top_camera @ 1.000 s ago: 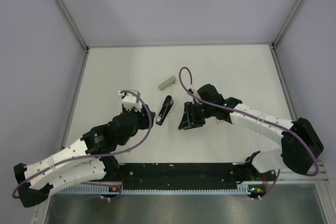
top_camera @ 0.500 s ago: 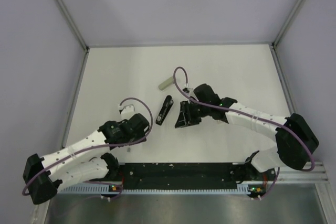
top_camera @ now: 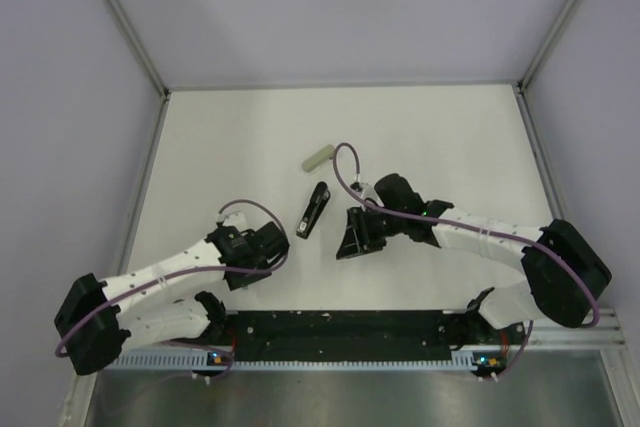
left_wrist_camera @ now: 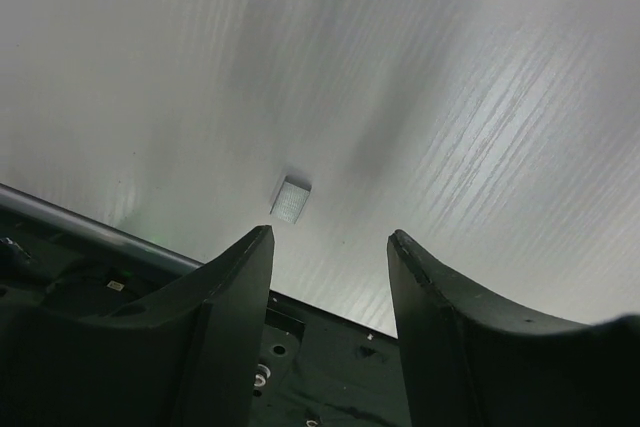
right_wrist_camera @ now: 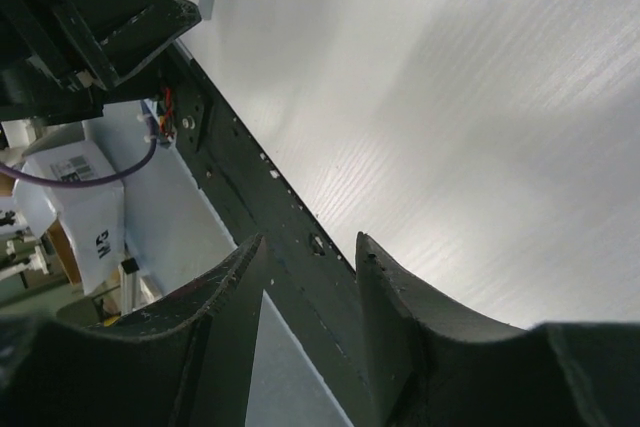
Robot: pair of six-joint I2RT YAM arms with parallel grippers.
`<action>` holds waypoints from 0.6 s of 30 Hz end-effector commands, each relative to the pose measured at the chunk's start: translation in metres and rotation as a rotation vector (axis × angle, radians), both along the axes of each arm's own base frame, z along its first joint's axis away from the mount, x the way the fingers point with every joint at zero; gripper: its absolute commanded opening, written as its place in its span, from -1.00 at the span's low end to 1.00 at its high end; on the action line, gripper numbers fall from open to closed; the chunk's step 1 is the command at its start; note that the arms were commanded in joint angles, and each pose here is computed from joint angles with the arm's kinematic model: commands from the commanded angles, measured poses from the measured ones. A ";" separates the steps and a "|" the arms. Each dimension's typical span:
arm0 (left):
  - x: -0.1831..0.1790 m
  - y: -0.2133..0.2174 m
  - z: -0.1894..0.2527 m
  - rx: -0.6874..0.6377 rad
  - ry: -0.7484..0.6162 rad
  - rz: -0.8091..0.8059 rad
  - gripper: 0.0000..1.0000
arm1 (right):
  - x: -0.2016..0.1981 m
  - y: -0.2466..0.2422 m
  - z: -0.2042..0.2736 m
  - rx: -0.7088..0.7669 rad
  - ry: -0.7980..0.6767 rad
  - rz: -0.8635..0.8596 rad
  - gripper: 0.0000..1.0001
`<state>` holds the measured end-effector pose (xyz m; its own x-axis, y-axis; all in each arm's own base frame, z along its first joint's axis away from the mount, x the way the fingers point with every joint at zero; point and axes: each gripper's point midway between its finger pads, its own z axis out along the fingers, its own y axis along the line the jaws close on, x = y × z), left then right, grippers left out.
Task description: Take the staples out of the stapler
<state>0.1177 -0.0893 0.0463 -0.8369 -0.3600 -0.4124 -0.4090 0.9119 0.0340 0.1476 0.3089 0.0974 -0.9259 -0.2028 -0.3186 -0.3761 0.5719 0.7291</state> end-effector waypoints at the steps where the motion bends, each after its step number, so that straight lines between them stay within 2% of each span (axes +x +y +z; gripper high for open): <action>1: 0.003 0.011 0.002 0.016 -0.036 0.083 0.11 | -0.004 0.011 0.019 0.099 -0.043 0.055 -0.16; 13: -0.002 0.004 -0.024 -0.116 -0.012 0.188 0.18 | -0.009 0.011 0.022 0.129 -0.034 0.071 -0.16; 18: -0.002 0.004 -0.030 -0.111 0.000 0.214 0.18 | -0.011 0.012 0.020 0.135 -0.021 0.080 -0.15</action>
<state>0.1085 -0.0768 0.0192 -0.7741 -0.5150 -0.3681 -0.5488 0.8358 -0.0152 0.1376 0.3144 0.1036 -0.9200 -0.2276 -0.3192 -0.3916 0.4954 0.7754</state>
